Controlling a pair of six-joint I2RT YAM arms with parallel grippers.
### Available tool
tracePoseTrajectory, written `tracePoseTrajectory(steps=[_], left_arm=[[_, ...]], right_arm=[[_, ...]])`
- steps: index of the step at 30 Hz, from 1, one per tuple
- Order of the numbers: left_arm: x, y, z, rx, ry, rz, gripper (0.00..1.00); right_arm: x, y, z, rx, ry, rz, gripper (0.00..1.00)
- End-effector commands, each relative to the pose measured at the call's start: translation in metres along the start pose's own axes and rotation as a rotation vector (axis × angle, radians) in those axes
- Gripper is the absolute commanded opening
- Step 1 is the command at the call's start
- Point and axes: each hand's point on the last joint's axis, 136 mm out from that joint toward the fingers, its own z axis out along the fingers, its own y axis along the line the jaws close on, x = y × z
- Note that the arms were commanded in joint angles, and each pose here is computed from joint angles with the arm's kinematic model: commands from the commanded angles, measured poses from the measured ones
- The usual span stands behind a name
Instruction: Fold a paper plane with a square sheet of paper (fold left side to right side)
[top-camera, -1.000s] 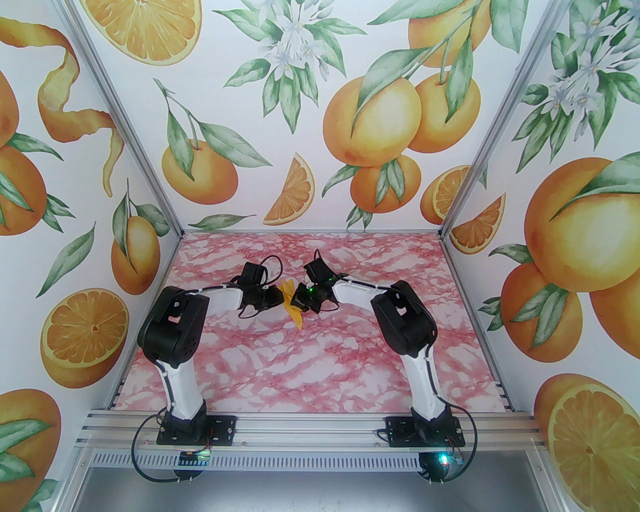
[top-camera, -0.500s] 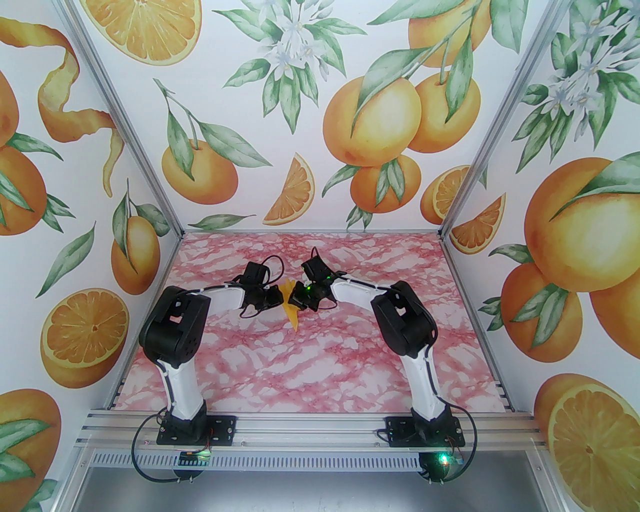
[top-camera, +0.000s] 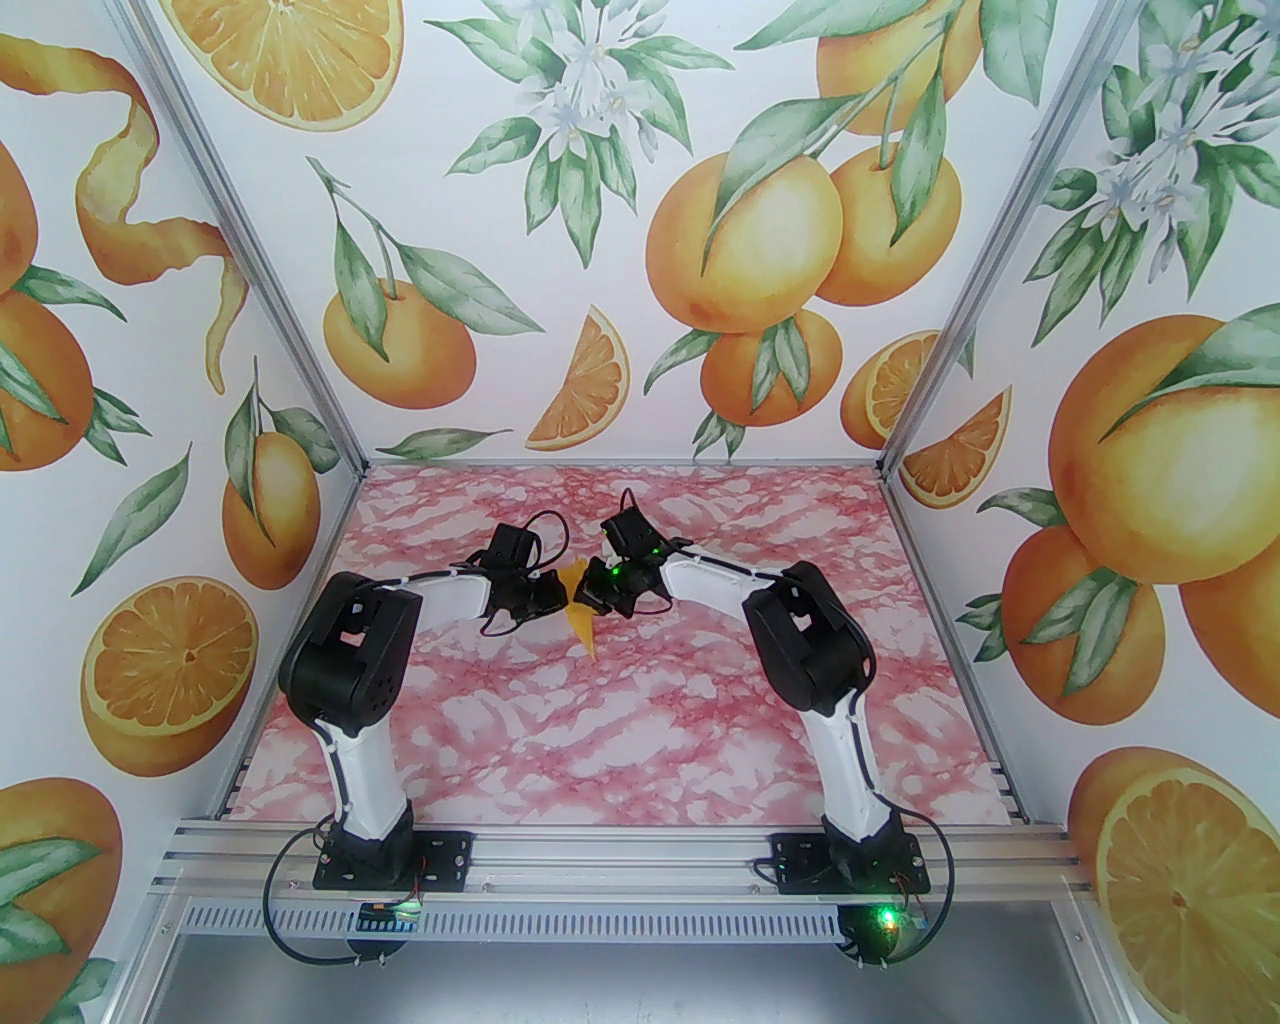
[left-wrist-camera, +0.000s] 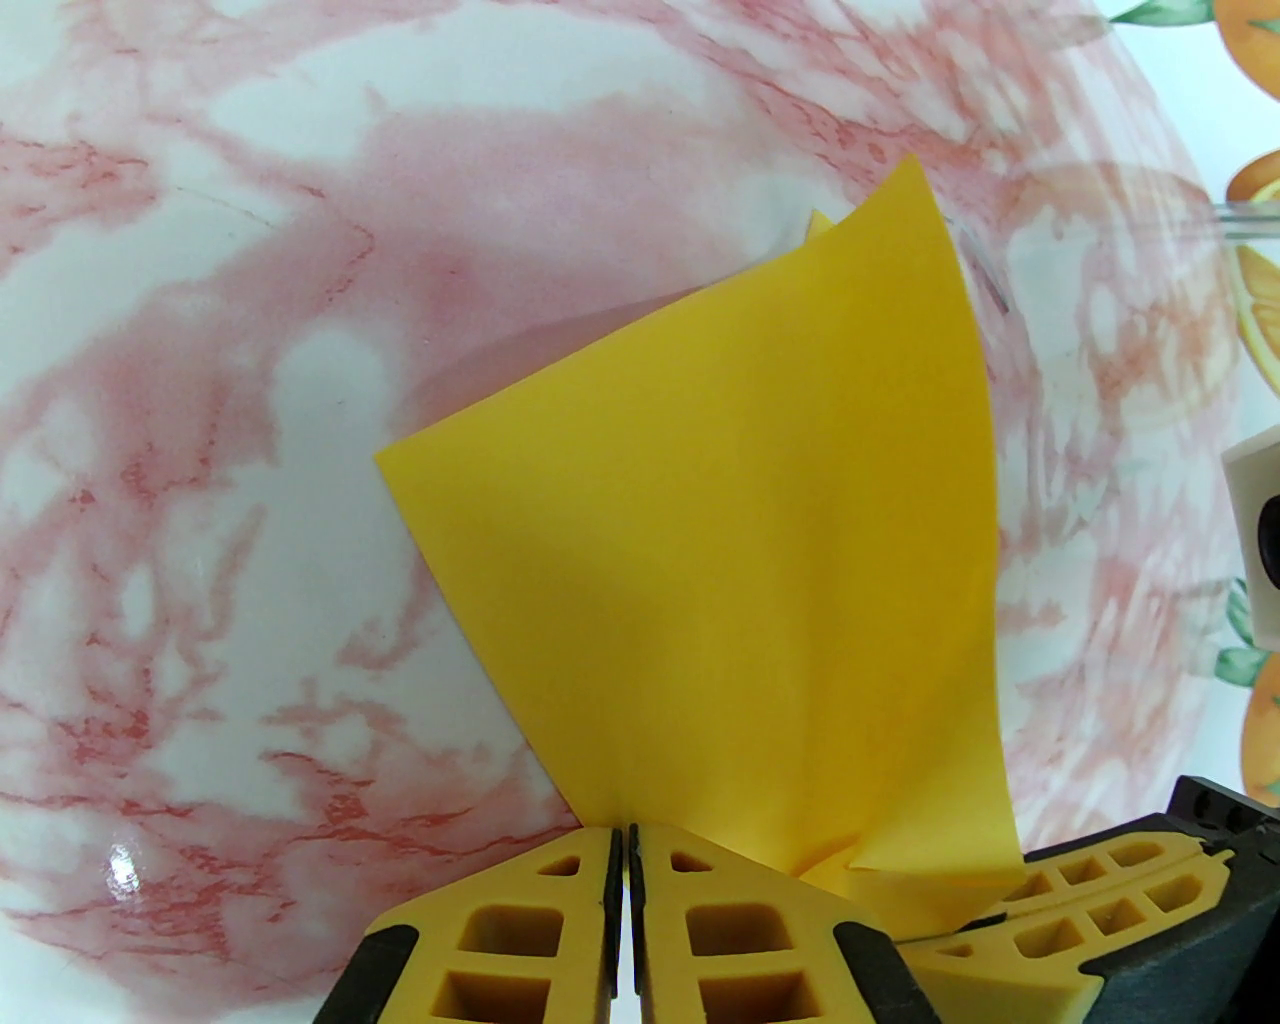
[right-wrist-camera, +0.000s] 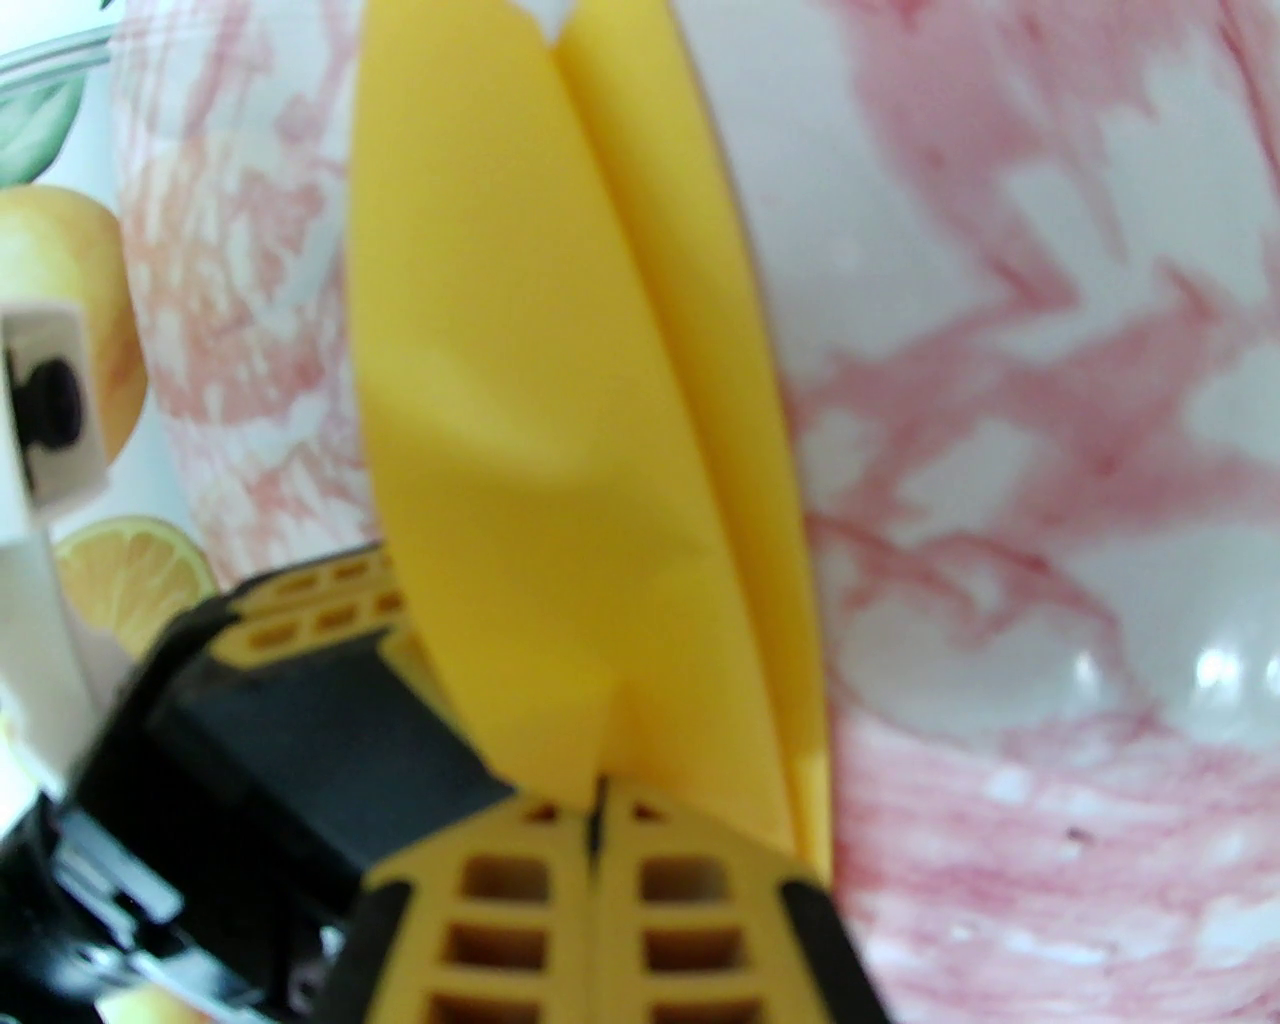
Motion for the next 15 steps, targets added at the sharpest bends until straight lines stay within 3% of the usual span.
tracePoseTrajectory(steps=[1, 15], left_arm=[[0.0245, -0.0098, 0.0192, 0.029, 0.08, 0.01, 0.12], [0.0245, -0.0118, 0.0219, 0.038, 0.086, 0.01, 0.12]], right_arm=[[0.0023, -0.0016, 0.0104, 0.012, 0.016, -0.008, 0.0], [0.0007, -0.0013, 0.0164, 0.008, 0.022, -0.005, 0.0]])
